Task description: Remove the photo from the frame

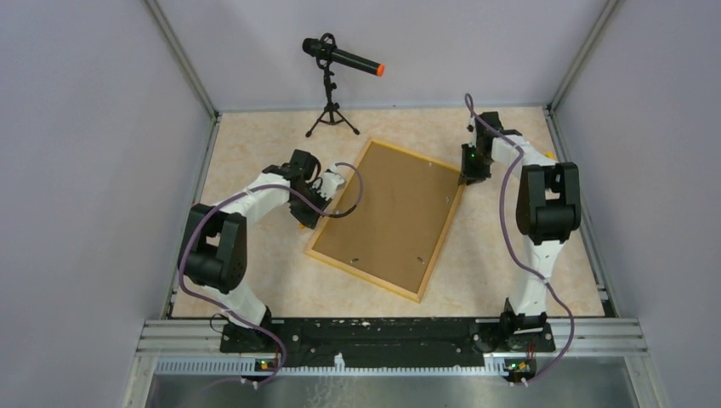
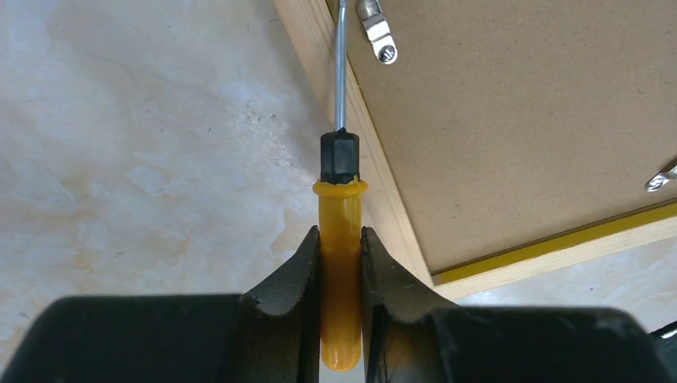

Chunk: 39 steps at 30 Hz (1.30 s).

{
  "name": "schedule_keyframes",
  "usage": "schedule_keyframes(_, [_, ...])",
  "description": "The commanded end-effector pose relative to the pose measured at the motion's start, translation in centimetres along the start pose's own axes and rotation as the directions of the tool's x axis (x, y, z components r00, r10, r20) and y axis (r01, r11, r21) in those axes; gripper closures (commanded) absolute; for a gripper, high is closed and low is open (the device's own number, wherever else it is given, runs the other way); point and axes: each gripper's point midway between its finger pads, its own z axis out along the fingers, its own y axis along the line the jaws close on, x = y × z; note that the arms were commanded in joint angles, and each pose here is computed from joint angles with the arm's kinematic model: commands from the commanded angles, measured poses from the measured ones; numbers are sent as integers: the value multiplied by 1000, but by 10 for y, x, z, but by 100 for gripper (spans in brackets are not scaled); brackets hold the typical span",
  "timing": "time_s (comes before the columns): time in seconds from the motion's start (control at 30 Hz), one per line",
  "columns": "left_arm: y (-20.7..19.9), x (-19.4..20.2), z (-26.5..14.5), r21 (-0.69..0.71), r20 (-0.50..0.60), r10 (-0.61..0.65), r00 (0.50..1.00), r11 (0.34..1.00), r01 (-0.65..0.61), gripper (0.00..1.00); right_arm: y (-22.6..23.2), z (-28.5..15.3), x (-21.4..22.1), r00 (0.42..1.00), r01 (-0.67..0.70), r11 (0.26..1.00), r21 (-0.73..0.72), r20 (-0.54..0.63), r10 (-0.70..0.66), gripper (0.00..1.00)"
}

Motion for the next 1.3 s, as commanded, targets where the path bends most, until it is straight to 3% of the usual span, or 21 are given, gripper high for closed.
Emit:
schedule_keyframes(0.0, [8,-10,-13,-18,4,74,997,997,-74,100,-5,34,22,989,109,993,43,-104,-104,100])
schedule_keyframes(0.53, [-15,14,-33,77,-108,124,986,990,-117,100,-5,34,19,988,110,993,45,-113,-104,100])
schedule_keyframes(0.87, [-5,12,-21,-11,-181,-44,982,999,43,100,-5,34,22,988,107,993,44,-120,-101,100])
schedule_keyframes(1.07, [-13,7,-15,13,-195,4,981,1000,-1,100,-5,34,22,988,106,994,40,-119,-101,100])
schedule_keyframes(1.27, [-24,12,-13,40,-219,138,966,990,-132,100,-5,34,23,987,107,993,43,-121,-101,100])
